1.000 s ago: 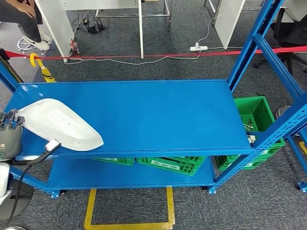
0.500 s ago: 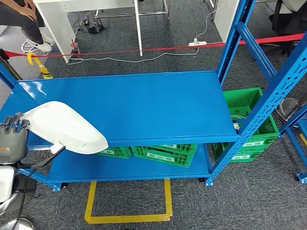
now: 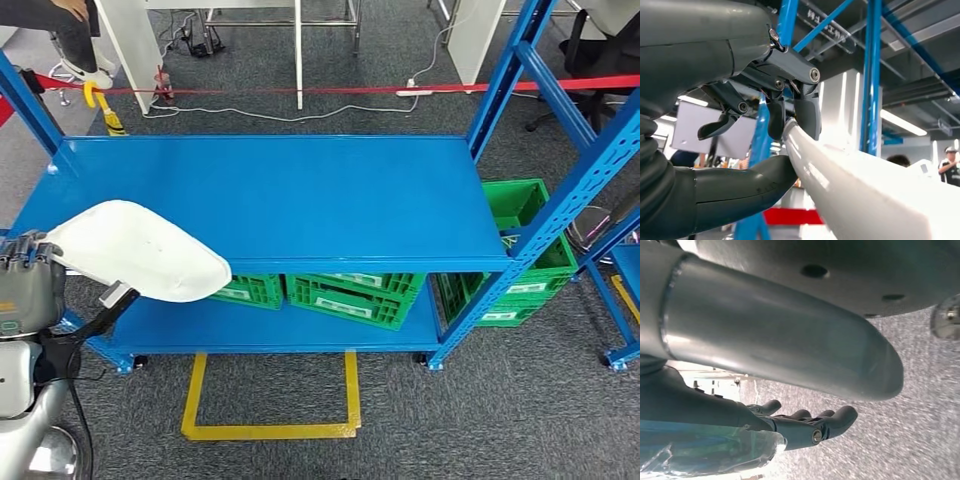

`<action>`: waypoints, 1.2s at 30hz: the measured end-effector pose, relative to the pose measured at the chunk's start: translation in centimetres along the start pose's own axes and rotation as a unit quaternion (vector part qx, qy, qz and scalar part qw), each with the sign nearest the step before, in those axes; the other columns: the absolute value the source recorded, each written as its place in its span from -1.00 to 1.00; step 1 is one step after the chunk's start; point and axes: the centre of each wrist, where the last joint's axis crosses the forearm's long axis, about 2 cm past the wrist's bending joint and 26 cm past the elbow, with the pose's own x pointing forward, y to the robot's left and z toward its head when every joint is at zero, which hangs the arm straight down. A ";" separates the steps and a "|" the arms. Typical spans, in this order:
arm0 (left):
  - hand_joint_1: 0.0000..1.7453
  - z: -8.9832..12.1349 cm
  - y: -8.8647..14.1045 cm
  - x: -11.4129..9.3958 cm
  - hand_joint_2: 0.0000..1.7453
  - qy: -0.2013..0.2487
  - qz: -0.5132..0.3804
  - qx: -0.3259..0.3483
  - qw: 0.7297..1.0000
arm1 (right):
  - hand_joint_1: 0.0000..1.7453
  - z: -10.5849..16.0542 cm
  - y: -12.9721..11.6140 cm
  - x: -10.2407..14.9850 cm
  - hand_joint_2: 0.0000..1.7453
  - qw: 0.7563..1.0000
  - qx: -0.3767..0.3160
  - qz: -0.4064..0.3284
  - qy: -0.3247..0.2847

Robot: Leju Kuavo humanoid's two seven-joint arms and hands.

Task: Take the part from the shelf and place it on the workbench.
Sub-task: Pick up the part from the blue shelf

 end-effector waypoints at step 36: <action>1.00 1.7 -0.1 -0.4 1.00 0.060 0.028 -0.007 0.998 | -1.00 0.1 -0.1 0.7 -1.00 1.000 0.007 0.001 -0.008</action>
